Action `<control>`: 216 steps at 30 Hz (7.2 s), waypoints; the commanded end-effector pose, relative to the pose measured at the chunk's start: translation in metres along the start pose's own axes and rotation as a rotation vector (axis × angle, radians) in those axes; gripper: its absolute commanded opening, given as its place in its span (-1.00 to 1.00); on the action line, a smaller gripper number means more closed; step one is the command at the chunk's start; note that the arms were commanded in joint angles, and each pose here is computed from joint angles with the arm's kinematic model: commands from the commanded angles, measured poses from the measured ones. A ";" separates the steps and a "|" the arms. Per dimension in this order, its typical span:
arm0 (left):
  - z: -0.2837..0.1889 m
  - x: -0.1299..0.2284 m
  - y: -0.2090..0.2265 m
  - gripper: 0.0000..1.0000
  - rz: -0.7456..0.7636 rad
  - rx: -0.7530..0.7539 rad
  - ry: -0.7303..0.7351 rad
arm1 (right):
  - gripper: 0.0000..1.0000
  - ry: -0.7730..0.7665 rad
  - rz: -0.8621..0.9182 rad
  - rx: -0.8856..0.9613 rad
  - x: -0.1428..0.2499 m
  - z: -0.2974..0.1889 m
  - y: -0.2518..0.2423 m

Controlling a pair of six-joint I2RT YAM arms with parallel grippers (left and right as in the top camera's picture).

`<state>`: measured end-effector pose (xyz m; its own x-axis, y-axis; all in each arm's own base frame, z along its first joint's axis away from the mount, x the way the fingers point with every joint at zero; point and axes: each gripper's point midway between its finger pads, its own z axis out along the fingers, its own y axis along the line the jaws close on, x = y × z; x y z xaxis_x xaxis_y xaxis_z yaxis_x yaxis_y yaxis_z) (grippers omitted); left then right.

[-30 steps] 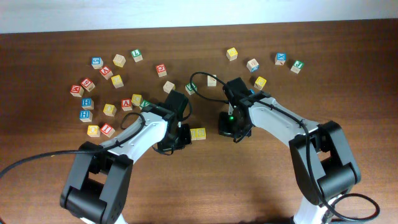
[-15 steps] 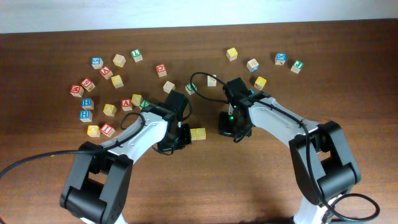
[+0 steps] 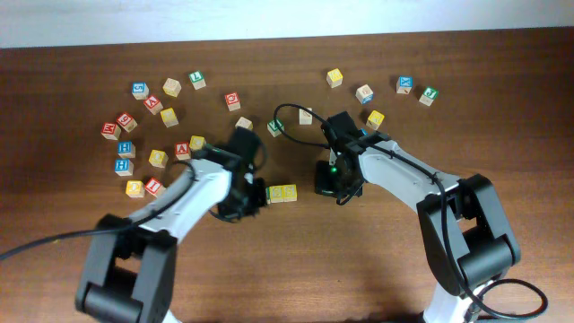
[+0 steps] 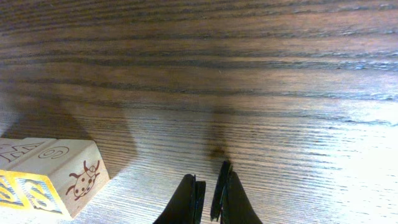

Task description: Spell out RSS

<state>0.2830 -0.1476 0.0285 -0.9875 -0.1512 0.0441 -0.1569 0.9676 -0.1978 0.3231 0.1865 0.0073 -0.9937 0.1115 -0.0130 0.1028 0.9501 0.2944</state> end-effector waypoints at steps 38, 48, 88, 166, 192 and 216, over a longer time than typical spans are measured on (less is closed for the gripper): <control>0.016 -0.036 0.001 -1.00 0.003 0.053 -0.075 | -0.92 -0.037 -0.078 -0.080 0.007 0.011 0.047; 0.015 -0.035 -0.004 -1.00 0.007 0.085 -0.066 | -0.92 -0.028 -0.078 -0.088 0.012 0.013 0.053; 0.016 -0.040 0.007 -1.00 0.002 0.018 -0.098 | -0.91 -0.009 -0.077 -0.073 0.019 0.014 0.052; -0.145 -0.007 0.102 0.98 -0.230 0.043 -0.329 | 0.97 -0.317 -0.080 0.061 0.148 -0.270 -0.060; -0.145 -0.007 0.102 0.98 -0.230 0.043 -0.328 | 0.97 -0.140 -0.042 0.149 0.128 -0.236 -0.061; -0.145 -0.007 0.102 0.98 -0.230 0.043 -0.328 | 0.97 -0.670 -0.223 0.042 0.111 -0.277 -0.069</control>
<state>0.2763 -0.0205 0.1480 -0.8791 -0.4269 -0.2121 -0.3697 0.8915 -0.2620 0.1965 0.0576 0.2591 -0.7843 0.0786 -0.6154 -0.0624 0.9769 0.2042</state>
